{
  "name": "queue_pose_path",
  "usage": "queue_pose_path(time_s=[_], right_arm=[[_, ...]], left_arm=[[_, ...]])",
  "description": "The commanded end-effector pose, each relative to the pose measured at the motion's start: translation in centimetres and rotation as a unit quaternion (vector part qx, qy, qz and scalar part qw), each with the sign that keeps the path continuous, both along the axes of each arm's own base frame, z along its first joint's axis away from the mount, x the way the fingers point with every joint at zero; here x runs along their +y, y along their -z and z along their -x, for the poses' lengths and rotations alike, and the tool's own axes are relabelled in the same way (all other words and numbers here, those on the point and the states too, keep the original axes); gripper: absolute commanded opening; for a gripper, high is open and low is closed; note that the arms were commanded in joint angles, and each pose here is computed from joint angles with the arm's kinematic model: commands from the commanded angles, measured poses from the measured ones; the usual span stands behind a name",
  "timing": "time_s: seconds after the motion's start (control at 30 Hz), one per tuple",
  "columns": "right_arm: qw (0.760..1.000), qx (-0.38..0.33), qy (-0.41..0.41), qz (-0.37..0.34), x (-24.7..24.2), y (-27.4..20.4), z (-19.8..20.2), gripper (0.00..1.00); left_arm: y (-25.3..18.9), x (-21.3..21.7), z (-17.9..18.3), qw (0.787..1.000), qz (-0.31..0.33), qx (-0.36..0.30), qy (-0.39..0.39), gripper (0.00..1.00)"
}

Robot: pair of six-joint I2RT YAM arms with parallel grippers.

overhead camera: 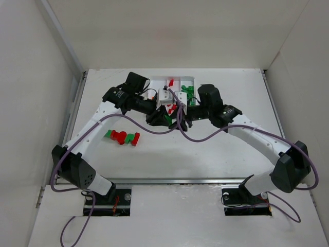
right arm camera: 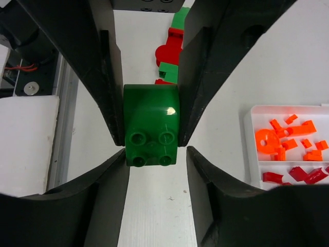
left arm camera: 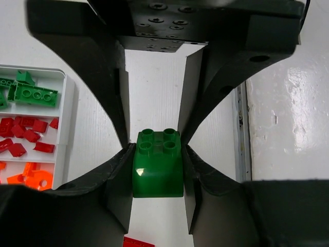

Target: Sort the legos into containers by color

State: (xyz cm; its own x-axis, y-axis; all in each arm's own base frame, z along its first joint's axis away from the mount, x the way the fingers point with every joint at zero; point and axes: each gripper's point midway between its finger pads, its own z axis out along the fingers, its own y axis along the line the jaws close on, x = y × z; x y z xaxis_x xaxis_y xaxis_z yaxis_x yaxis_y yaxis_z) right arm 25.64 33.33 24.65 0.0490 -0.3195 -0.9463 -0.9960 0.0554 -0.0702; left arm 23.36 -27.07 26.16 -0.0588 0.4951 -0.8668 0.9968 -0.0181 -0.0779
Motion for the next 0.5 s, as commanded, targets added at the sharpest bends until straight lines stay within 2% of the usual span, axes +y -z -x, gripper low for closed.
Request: queue_pose_path(time_s=[0.0, 0.13, 0.23, 0.33, 0.4, 0.47], right_arm=[[0.999, -0.033, -0.02, -0.033, 1.19, -2.98, -0.05, 0.52], [0.999, -0.023, -0.024, -0.032, 1.47, -2.69, -0.14, 0.37], [0.999, -0.014, -0.027, -0.031, 1.59, -2.37, -0.06, 0.34], [0.999, -0.013, -0.025, -0.034, 1.65, -2.75, -0.1, 0.34], [0.999, -0.015, -0.021, -0.033, 1.62, -2.71, -0.25, 0.46], [0.999, -0.015, -0.021, -0.033, 1.62, -2.71, -0.25, 0.52]], left_arm=[[-2.84, -0.42, 1.72, 0.999, 0.036, -0.019, 0.032, 0.0], [-2.7, -0.43, 2.03, 0.999, 0.032, -0.021, 0.033, 0.0], [-2.39, -0.41, 1.89, 0.999, 0.029, -0.018, 0.028, 0.0], [-2.17, -0.45, 1.82, 0.999, 0.029, -0.018, 0.028, 0.0], [-2.07, -0.37, 1.68, 0.999, 0.025, -0.02, 0.024, 0.0], [-2.08, -0.39, 1.46, 0.999, 0.024, -0.021, 0.019, 0.0]])
